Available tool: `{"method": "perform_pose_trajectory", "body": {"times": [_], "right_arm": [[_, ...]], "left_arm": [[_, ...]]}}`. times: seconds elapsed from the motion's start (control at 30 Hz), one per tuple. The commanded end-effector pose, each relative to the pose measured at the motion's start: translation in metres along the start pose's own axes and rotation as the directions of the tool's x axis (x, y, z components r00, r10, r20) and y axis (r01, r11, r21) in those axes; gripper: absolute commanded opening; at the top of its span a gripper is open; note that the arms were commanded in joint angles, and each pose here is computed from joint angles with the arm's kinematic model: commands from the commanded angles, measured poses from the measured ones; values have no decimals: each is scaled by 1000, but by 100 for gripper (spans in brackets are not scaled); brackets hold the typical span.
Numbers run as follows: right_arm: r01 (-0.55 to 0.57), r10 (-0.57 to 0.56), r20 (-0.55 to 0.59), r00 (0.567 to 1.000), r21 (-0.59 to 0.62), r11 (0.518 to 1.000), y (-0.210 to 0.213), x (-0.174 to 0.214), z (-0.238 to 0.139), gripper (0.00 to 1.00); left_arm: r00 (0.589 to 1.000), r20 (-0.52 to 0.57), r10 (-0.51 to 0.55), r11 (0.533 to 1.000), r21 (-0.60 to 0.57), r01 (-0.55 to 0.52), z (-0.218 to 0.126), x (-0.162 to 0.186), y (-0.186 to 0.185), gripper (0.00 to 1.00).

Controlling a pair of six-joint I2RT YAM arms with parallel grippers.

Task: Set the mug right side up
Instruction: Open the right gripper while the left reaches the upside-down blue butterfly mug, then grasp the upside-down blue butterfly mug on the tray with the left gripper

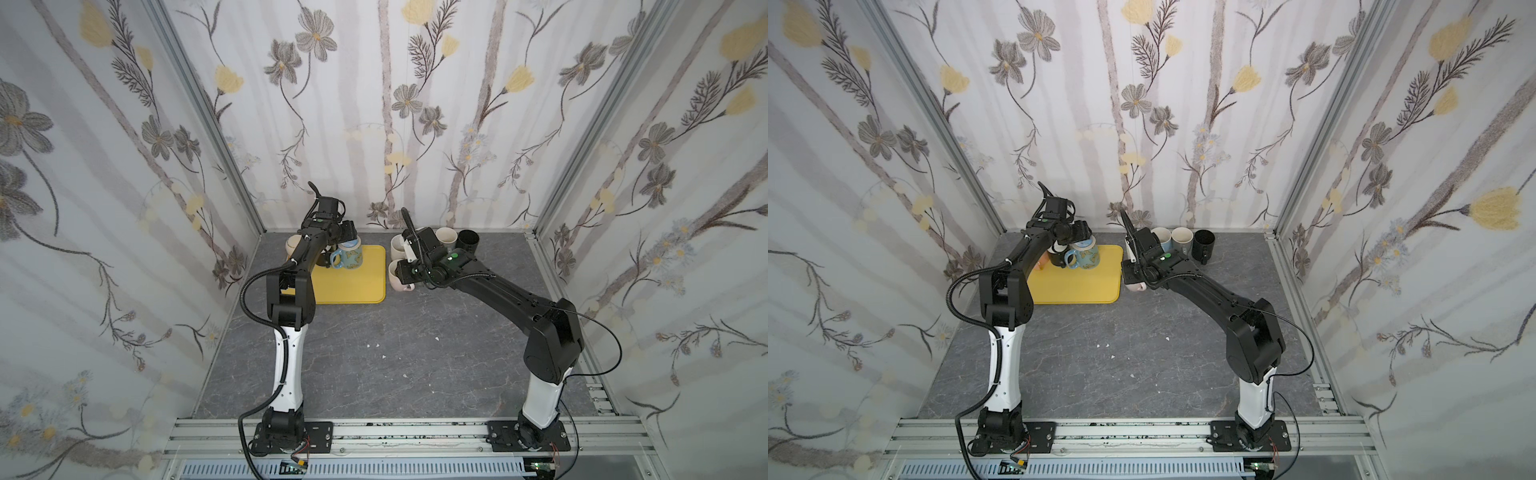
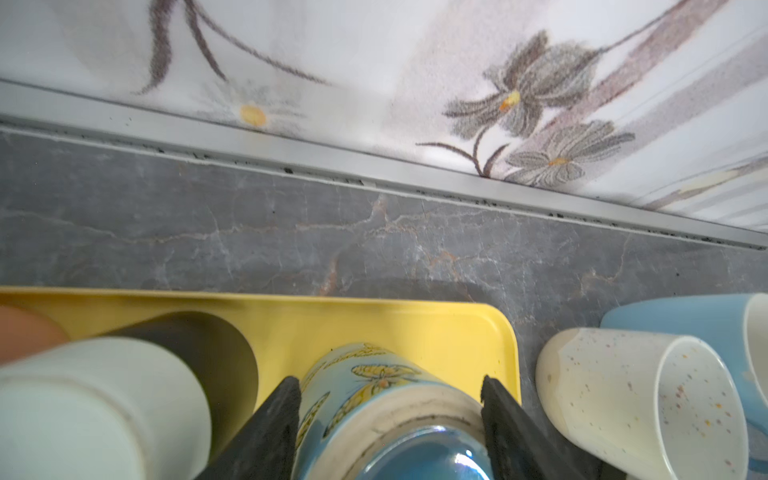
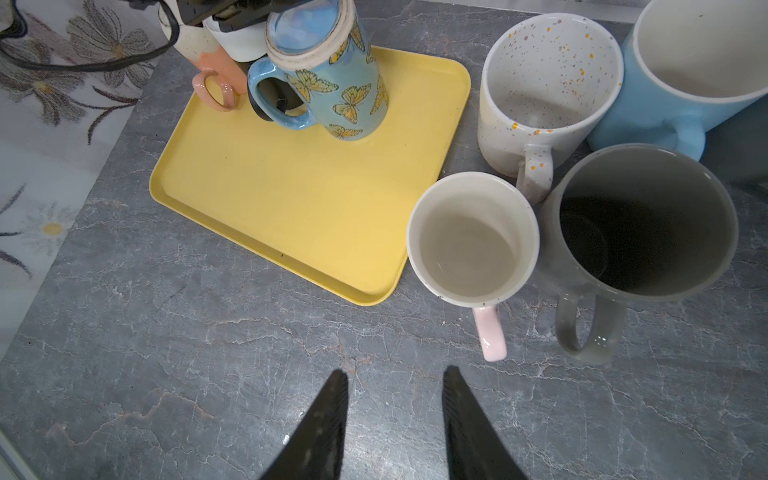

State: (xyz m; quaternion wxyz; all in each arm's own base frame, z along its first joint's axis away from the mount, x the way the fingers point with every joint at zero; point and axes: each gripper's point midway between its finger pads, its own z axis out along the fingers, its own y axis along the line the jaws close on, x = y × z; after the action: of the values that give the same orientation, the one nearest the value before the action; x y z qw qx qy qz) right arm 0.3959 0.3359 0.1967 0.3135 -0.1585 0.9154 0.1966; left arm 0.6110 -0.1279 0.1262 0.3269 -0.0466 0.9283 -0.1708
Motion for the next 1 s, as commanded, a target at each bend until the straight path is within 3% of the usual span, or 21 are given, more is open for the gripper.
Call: {"method": "perform_pose_trajectory", "body": {"times": [0.0, 0.1, 0.27, 0.5, 0.73, 0.87, 0.97], "right_arm": [[1, 0, 21, 1000, -35, 999, 8, -9, 1, 39], [0, 1, 16, 1000, -53, 999, 12, -9, 3, 39], [-8, 8, 2, 1000, -79, 997, 16, -7, 6, 39], [-20, 19, -9, 1000, -86, 996, 16, -6, 14, 39], [-30, 31, 16, 999, -78, 997, 16, -14, 9, 40], [-27, 28, 7, 1000, -53, 998, 8, -8, 8, 40], [-30, 30, -2, 1000, -54, 998, 6, -4, 9, 40]], "left_arm": [[996, -83, -42, 999, -2, 42, -12, 35, -8, 66], [994, -74, -75, 997, 12, 77, -27, 60, -18, 66], [999, 21, -24, 999, -27, 24, -66, 74, -21, 69], [983, 78, 167, 985, -58, -163, -107, 71, 1, 72], [862, 51, 504, 858, 85, -507, -132, 127, -4, 71], [789, 58, 612, 774, 160, -612, -144, 154, -11, 74], [758, -3, 653, 748, 161, -644, -139, 167, -4, 74]]}}
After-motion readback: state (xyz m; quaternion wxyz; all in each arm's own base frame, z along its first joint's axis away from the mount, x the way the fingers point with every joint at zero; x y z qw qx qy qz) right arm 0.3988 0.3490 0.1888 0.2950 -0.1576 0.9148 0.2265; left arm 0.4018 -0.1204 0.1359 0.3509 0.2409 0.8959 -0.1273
